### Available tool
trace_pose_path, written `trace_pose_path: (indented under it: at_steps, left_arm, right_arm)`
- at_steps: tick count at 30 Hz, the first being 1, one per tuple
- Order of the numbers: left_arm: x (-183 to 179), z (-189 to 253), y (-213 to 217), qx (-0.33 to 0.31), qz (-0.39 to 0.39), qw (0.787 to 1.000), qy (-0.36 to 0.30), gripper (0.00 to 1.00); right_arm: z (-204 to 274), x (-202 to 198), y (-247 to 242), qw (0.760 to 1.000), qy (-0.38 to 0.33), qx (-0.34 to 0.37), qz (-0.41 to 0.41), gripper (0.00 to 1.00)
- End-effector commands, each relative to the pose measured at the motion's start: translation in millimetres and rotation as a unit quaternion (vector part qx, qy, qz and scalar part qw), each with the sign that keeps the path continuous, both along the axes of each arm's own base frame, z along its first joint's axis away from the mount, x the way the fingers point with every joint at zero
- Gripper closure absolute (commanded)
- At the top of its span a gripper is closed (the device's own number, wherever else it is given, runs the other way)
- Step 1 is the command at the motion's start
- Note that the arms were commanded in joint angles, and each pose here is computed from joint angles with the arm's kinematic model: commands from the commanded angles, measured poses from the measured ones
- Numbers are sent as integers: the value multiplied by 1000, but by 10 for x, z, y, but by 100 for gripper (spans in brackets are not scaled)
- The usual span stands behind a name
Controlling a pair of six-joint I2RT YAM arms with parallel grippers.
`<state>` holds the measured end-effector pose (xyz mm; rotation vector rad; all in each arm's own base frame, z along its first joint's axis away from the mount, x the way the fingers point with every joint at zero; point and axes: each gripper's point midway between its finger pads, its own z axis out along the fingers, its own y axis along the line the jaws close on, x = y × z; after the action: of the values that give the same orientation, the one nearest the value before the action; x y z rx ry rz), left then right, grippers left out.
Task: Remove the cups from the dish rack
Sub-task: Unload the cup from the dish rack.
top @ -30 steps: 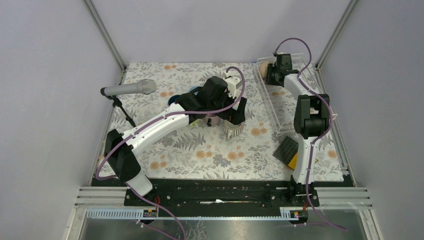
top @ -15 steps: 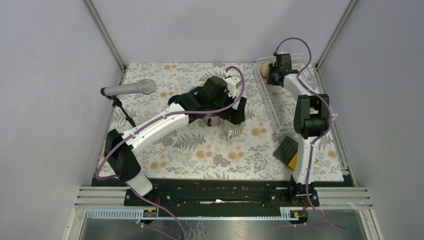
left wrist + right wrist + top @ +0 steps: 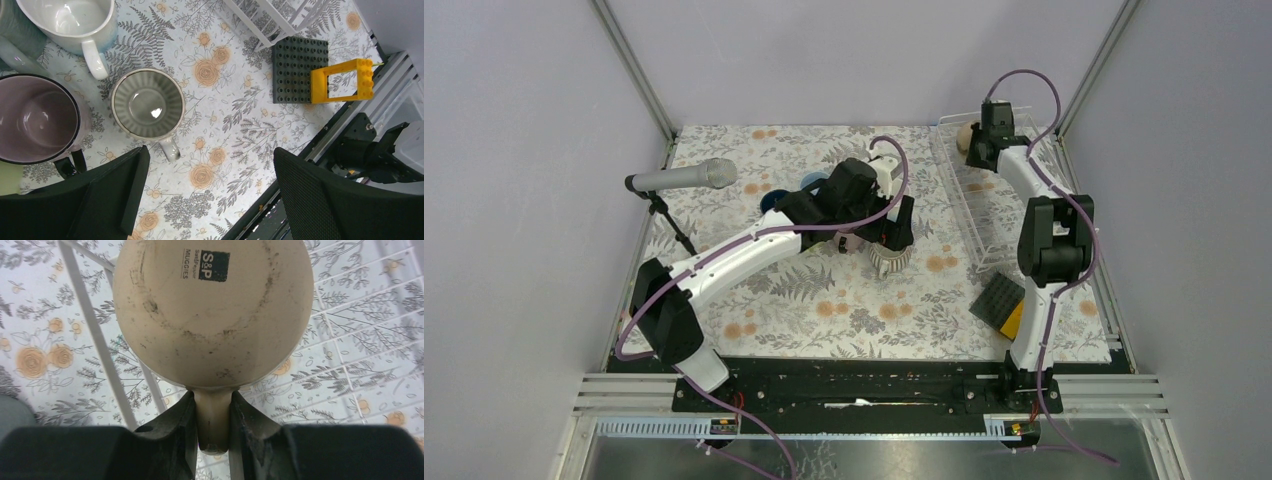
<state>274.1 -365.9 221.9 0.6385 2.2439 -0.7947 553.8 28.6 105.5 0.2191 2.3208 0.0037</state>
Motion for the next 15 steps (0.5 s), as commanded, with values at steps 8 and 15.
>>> trace_pose_path:
  at_steps: [8,15]
  left_arm:
    - [51,440,31,-126,69,990,-12,1]
    - [-39,468,145,-219,114,969,19,1]
  right_arm:
    - [1478,-367,59,989,-138,51,-28,100]
    - [1737,-904,336,985,-148,93,2,100]
